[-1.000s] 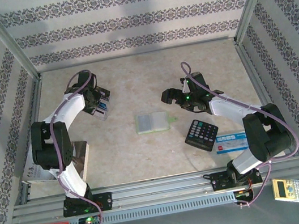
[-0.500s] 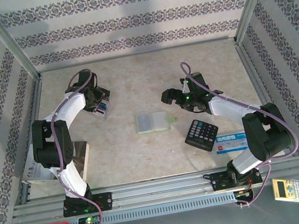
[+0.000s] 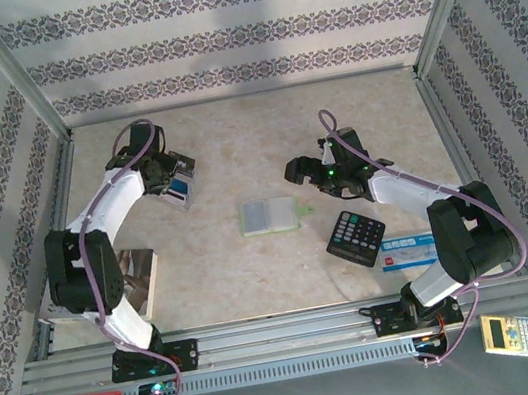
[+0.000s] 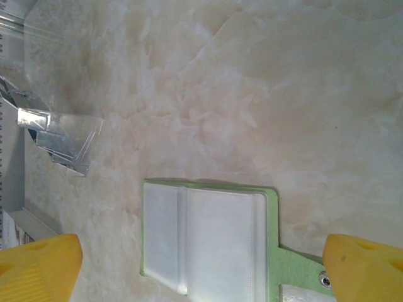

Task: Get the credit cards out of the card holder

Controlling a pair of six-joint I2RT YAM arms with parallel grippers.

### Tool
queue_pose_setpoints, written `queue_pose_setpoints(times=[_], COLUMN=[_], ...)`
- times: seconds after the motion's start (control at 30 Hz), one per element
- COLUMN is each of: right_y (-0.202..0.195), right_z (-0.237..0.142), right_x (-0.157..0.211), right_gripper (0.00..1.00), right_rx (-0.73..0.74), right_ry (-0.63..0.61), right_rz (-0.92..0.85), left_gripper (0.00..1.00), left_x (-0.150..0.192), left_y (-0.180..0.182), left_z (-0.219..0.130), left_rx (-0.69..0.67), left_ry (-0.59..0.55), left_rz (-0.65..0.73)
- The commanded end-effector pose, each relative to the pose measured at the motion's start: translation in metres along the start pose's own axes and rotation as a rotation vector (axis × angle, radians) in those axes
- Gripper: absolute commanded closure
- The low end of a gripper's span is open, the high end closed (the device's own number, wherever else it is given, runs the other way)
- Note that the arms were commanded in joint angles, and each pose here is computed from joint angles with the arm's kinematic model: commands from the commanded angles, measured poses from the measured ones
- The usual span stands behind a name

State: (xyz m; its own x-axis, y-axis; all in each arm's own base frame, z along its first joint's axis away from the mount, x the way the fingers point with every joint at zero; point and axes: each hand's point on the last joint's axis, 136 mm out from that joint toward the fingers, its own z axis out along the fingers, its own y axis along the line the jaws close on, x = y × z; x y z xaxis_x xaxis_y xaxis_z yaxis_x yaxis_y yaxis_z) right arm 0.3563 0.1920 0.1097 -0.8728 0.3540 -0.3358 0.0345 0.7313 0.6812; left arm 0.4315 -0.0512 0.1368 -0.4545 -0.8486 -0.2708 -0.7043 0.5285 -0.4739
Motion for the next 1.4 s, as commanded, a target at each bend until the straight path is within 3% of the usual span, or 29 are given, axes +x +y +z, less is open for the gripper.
queue_pose_setpoints(times=[0.0,0.1,0.3,0.5,0.73,0.87,1.2,1.37], right_y=[0.008,0.009,0.012,0.023,0.025,0.027,0.029,0.021], right_z=[0.002,0.003,0.012,0.035,0.058,0.067,0.094,0.105], right_x=[0.002,0.005,0.024,0.052,0.072,0.078,0.094,0.104], right_gripper=[0.02,0.02,0.07,0.17,0.22,0.22,0.22,0.21], right_rx=[-0.011,0.001,0.092,0.199,0.386,0.467,0.502,0.517], right_ry=[0.013,0.020,0.056,0.135,0.175,0.189,0.253,0.310], right_rz=[-0.014,-0.032,-0.124,-0.236,-0.374,-0.444,-0.450,-0.445], left_gripper=[0.74,0.70,0.52,0.26,0.01,0.00,0.00,0.00], left_x=[0.003,0.004,0.003,0.008,0.019,0.025,0.045,0.047], left_y=[0.012,0.016,0.028,0.052,0.064,0.065,0.049,0.051], left_z=[-0.015,-0.024,-0.047,-0.051,-0.052,-0.054,-0.053,-0.053], left_rx=[-0.025,-0.016,0.017,0.062,0.146,0.191,0.332,0.327], left_ry=[-0.022,-0.025,-0.068,-0.090,-0.081,-0.059,0.023,0.030], left_rz=[0.012,0.026,0.124,0.191,0.286,0.334,0.431,0.469])
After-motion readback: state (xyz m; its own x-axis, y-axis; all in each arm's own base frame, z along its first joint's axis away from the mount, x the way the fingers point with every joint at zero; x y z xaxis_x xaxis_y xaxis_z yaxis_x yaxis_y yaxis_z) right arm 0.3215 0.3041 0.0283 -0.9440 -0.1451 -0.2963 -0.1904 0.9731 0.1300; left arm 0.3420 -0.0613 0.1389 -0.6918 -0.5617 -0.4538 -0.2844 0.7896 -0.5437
